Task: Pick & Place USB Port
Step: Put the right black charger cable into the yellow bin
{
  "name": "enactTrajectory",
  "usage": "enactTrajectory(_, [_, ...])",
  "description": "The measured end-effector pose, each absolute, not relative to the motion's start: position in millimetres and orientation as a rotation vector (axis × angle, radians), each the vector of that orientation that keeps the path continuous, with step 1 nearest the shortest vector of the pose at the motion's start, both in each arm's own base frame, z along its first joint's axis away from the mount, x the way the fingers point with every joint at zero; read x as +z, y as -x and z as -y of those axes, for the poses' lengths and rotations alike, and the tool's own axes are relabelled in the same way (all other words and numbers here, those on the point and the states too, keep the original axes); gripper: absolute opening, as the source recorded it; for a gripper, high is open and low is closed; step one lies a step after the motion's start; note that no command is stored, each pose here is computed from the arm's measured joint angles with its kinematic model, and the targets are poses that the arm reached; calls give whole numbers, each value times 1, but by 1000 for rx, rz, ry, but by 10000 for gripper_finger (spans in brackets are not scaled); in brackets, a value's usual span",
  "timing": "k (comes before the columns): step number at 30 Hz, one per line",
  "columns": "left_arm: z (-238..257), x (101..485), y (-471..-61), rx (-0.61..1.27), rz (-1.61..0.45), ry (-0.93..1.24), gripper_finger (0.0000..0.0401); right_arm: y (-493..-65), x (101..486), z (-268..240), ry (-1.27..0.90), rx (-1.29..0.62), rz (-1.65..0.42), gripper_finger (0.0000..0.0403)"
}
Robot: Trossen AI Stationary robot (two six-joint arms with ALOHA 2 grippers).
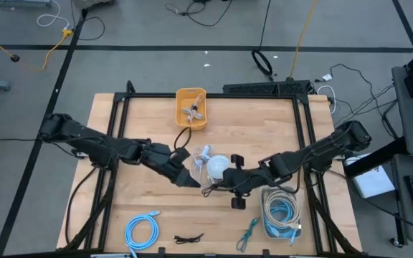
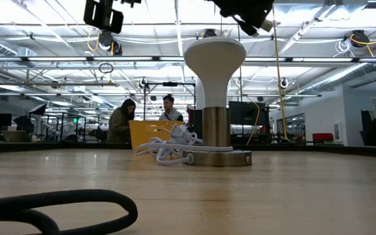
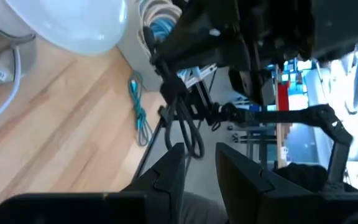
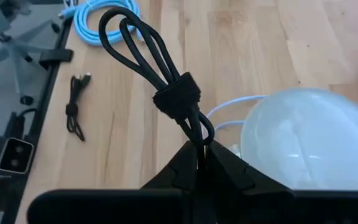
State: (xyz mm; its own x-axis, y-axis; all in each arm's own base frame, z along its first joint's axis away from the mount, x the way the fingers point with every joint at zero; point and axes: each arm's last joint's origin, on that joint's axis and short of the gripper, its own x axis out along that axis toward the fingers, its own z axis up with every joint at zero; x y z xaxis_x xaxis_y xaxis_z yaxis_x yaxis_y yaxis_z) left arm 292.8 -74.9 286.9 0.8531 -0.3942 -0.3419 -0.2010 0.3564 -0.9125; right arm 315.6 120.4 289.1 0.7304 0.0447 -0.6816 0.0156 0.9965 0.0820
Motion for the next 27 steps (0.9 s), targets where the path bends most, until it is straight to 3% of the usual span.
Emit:
enactTrajectory(8, [50, 284, -301, -129, -567, 1239, 104, -317, 290, -119, -120, 2, -742, 20])
enactTrajectory(19, [45, 279, -312, -231, -619, 1335, 236, -319, 292, -120, -146, 7, -709, 20])
enactTrajectory(27, [48, 274, -324, -278, -572, 1365, 227, -324, 295, -111, -178, -4, -683, 20])
